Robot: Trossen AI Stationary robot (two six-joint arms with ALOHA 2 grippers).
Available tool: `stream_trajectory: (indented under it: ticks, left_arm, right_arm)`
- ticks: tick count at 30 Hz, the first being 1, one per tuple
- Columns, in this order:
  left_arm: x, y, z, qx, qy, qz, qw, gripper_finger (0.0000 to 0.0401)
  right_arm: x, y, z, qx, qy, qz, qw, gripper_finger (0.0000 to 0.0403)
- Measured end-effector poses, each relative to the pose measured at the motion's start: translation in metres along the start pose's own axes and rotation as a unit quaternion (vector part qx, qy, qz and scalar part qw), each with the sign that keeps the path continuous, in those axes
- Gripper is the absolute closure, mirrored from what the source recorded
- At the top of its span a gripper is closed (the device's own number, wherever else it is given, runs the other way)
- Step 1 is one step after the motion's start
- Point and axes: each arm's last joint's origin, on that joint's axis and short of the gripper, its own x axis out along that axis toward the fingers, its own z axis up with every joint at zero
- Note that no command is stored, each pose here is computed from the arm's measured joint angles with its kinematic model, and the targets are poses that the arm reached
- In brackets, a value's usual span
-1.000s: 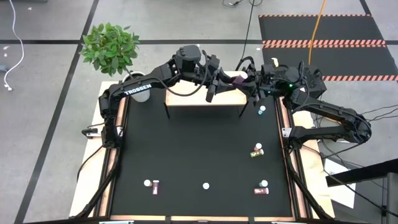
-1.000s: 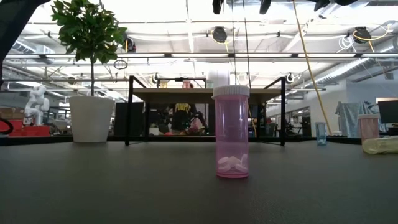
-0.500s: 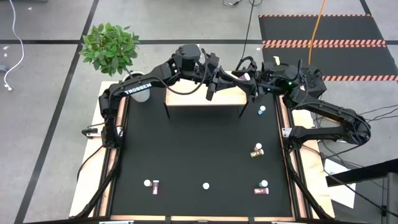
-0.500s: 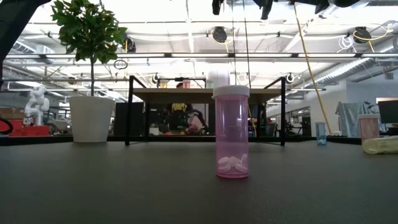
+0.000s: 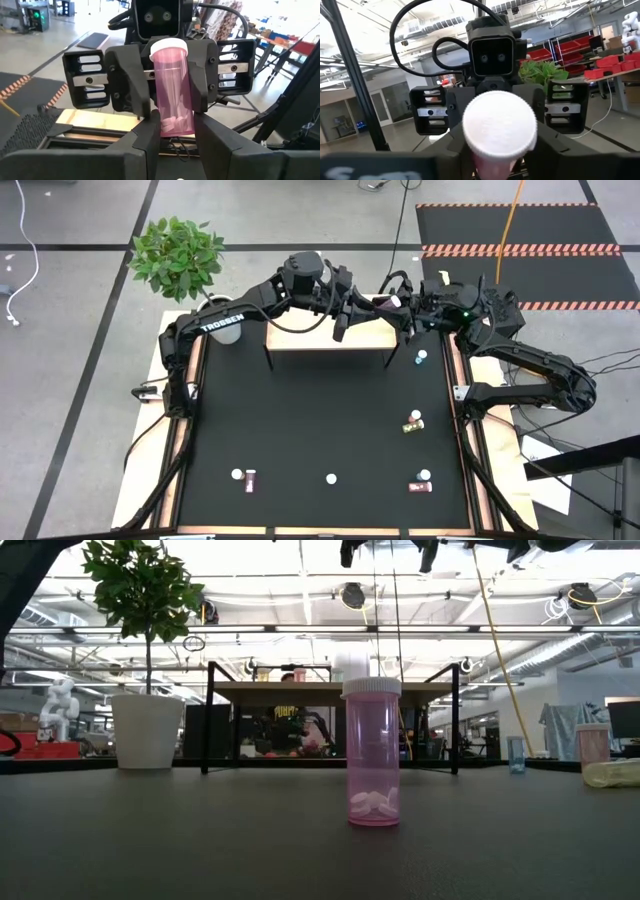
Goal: Pick and place medicine bottles onto shelf by color
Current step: Put the top pink pill bottle on the shelf
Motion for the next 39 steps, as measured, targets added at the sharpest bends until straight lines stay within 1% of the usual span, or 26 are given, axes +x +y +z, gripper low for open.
stream_trajectory:
  ticks: [3,13,16,23,26,30,34,39]
  left_arm:
    - [0.0002,0.0002,-0.0005,-0.013,0.001,0.007,1.0,0.0288]
    - [0.0008,-0.0004,-0.0011,-0.009,0.002,0.007,1.0,0.0285]
    - [0.0012,-0.0012,-0.0012,-0.011,0.002,0.005,1.0,0.0262]
    - [0.0016,-0.0022,-0.0013,-0.012,0.002,0.002,1.0,0.0177]
    - [0.0019,-0.0027,-0.0014,-0.006,0.003,0.001,1.0,0.0163]
    - [0.002,-0.0024,-0.0026,-0.008,0.007,0.003,1.0,0.0171]
    - [0.0018,-0.001,-0.0054,-0.015,0.018,0.02,1.0,0.0198]
    - [0.0016,0.0002,-0.0053,-0.022,0.017,0.036,0.999,0.0237]
  right_arm:
    - [-0.0001,-0.0002,-0.0005,0.002,0.003,-0.001,1.0,0.0281]
    - [-0.0001,-0.0003,-0.0007,0.004,0.004,-0.002,1.0,0.0282]
    - [-0.0001,-0.0003,-0.0007,0.004,0.004,-0.002,1.0,0.0282]
    - [-0.0001,-0.0004,-0.001,0.005,0.005,-0.003,1.0,0.0282]
    - [0.0014,-0.0014,-0.0026,0.008,0.01,0.005,1.0,0.0282]
    - [0.0029,-0.0029,-0.0043,0.016,0.014,0.007,1.0,0.0282]
    - [0.0033,-0.0035,-0.0054,0.019,0.018,0.006,1.0,0.0282]
    - [0.0032,-0.0035,-0.0054,0.02,0.018,0.006,1.0,0.0282]
